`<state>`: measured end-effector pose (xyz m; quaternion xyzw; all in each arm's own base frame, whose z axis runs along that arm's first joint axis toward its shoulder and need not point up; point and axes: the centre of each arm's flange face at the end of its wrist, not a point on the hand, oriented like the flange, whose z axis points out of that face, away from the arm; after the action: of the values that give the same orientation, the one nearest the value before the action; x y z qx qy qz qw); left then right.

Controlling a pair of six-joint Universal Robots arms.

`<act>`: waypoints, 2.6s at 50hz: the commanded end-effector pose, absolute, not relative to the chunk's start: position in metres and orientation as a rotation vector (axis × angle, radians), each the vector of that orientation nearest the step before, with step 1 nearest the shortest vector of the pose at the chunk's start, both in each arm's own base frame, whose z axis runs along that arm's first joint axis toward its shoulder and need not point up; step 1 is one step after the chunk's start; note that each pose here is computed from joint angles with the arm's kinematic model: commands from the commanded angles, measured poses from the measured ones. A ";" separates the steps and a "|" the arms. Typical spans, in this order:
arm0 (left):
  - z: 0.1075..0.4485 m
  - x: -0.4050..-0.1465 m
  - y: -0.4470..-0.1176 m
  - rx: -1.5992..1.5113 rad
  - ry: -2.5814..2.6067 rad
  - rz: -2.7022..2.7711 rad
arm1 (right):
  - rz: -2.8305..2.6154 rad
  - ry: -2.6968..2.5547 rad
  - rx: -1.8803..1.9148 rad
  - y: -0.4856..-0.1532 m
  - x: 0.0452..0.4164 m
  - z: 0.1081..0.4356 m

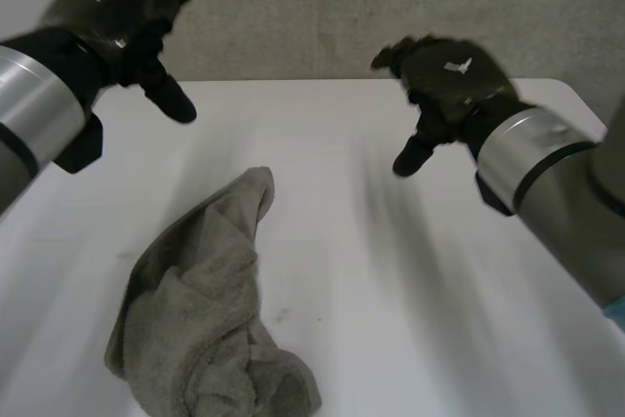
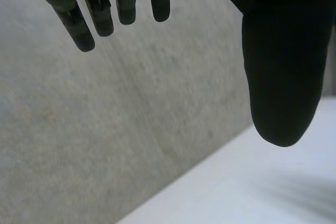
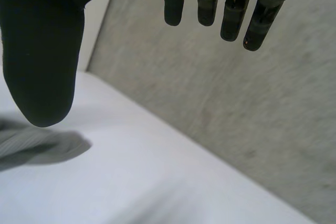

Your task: Fold the laundry

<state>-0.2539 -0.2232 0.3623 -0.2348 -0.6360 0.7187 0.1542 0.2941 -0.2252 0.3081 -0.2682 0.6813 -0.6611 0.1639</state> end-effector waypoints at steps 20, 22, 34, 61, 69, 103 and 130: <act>0.272 -0.148 -0.264 -0.445 -2.453 1.860 | -1.321 1.649 -1.375 -0.137 0.412 0.166; 0.268 -0.144 -0.258 -0.427 -2.439 1.852 | -1.321 1.630 -1.414 -0.131 0.418 0.158; 0.258 -0.138 -0.245 -0.397 -2.431 1.808 | -1.638 1.636 -1.452 -0.156 0.441 0.153; 0.259 -0.164 -0.232 -0.516 -2.326 1.813 | -1.214 2.260 -1.664 -0.124 0.289 0.177; 0.261 -0.181 -0.222 -0.589 -2.263 1.797 | -1.374 2.106 -1.603 -0.110 0.292 0.217; 0.181 -0.340 -0.277 -0.847 -2.015 1.430 | -1.415 2.472 -0.617 -0.263 0.230 0.198; 0.140 -0.381 -0.258 -1.081 -1.962 1.248 | -1.480 2.325 -0.641 -0.293 0.255 0.181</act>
<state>-0.3714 -0.2641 0.1322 -0.3683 -0.7605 0.4410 0.3025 0.2439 -0.2685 0.1525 -0.2076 0.8635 -0.4316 0.1579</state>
